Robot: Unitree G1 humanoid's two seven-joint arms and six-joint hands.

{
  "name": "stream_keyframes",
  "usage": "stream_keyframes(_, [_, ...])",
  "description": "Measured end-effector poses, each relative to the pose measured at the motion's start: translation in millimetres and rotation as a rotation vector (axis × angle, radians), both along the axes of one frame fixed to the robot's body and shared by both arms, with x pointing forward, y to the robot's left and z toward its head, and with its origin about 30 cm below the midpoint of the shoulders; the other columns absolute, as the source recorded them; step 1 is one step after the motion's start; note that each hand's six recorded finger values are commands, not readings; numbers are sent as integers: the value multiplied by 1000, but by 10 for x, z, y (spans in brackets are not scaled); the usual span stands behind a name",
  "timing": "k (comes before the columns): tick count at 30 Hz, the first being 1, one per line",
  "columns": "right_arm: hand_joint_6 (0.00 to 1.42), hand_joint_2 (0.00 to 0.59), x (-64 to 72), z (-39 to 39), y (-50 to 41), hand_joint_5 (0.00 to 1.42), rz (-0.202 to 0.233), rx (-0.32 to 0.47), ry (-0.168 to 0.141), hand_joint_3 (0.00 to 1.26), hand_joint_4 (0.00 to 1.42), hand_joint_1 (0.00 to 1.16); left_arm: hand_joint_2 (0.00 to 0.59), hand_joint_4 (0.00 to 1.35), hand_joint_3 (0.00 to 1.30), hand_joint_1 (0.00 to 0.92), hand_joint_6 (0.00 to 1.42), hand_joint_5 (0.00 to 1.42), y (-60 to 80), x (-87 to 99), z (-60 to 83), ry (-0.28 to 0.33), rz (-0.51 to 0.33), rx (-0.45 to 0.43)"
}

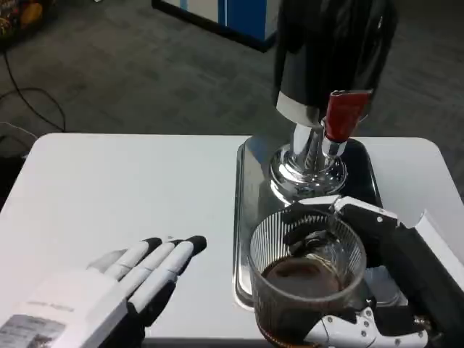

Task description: Grasp the cup under the faucet to collect the drink, then remove the cup.

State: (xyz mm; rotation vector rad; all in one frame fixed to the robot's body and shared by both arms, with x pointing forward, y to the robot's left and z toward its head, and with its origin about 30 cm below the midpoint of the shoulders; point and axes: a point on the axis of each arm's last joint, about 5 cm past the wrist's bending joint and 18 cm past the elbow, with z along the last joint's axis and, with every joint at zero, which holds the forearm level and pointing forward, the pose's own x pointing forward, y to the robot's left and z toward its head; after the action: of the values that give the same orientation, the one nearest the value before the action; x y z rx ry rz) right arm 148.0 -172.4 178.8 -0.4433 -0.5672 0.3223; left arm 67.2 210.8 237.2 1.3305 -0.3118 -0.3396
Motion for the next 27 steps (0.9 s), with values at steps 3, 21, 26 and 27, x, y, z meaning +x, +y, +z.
stream_keyframes(3, [1424, 192, 17, -10, 12, 1424, 4, 0, 7, 1047, 1254, 803, 107, 0, 0, 0, 56, 0, 5, -6, 0, 1, 2, -1])
stream_keyframes(21, [1424, 197, 37, -4, 33, 1424, 7, -15, 3, 1058, 1255, 802, 124, 0, 0, 0, 58, 0, 38, 84, 96, -24, 0, 33])
stream_keyframes(26, [1424, 197, 38, -5, 33, 1424, 5, -18, 5, 1058, 1264, 802, 125, 0, 0, 0, 58, 0, 52, 116, 129, -23, 6, 41])
stream_keyframes(27, [1424, 197, 38, -6, 33, 1424, 4, -18, 6, 1058, 1266, 802, 126, 0, 0, 0, 58, 0, 52, 121, 133, -24, 7, 42])
